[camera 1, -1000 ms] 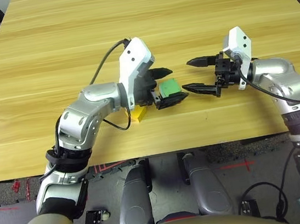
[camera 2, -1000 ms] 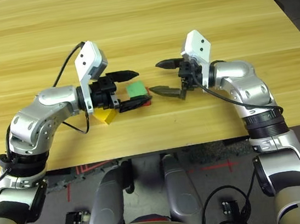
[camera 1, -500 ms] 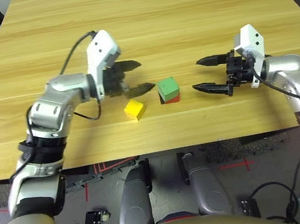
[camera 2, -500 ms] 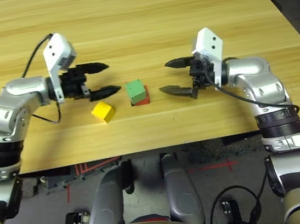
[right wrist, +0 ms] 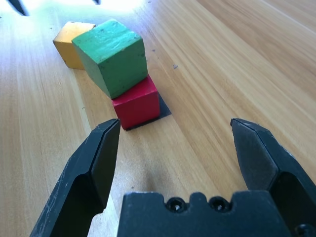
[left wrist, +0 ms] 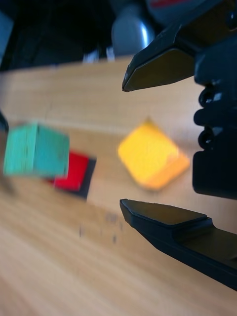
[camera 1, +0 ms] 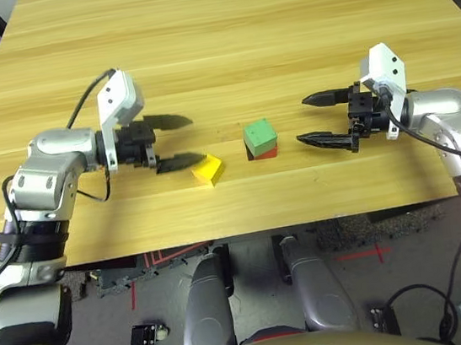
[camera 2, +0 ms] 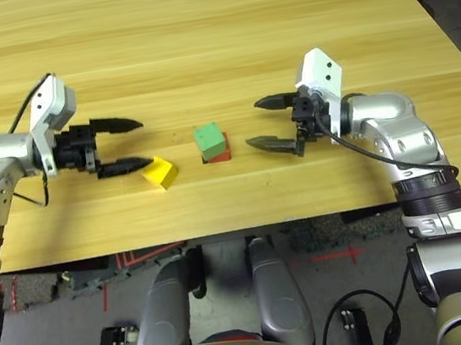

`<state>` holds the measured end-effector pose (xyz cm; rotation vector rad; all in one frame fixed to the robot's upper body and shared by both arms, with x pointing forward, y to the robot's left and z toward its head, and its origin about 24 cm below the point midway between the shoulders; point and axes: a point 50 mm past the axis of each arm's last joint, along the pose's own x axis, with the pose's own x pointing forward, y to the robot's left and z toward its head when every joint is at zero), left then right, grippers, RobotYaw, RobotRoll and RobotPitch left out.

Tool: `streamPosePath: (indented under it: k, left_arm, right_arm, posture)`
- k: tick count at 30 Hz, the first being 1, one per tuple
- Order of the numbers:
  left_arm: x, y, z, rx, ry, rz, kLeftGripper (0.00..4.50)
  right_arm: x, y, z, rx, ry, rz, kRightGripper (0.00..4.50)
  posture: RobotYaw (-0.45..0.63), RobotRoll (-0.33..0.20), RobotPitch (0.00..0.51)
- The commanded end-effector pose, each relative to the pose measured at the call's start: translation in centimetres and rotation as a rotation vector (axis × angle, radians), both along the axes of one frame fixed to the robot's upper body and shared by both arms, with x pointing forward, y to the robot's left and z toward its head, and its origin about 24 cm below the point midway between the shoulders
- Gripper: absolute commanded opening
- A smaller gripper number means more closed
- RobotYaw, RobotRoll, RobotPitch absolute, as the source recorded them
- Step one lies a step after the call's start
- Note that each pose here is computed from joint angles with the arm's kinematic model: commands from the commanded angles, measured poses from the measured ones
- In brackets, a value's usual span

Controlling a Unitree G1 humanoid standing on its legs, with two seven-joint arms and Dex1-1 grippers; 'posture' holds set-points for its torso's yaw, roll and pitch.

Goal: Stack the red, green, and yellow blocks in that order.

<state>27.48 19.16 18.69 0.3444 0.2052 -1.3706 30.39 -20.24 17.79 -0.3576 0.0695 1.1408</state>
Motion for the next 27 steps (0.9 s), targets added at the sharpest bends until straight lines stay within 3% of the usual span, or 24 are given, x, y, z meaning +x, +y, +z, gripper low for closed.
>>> streamPosePath:
  k: [1,10,20,27]
  left_arm:
    - [-1.0,-0.2,0.0,-0.004,-0.008,-0.016,4.44]
    - [-0.7,-0.7,-1.9,0.027,-0.106,-0.013,4.44]
    - [-0.8,0.2,-4.0,0.077,-0.088,-0.007,4.44]
    - [0.3,-0.4,-4.7,0.058,-0.102,0.027,4.44]
  right_arm:
    - [-0.3,-0.3,-0.2,-0.005,0.005,-0.015,4.50]
    - [-0.3,0.2,0.0,0.010,0.002,-0.007,4.50]
    - [-0.5,0.4,-0.1,0.019,0.007,-0.004,4.50]
    - [-0.4,0.7,-0.2,0.023,0.007,0.003,4.50]
  posture:
    - [0.25,0.025,0.253]
    - [0.25,0.022,0.252]
    - [0.25,0.023,0.257]
    - [0.25,0.023,0.256]
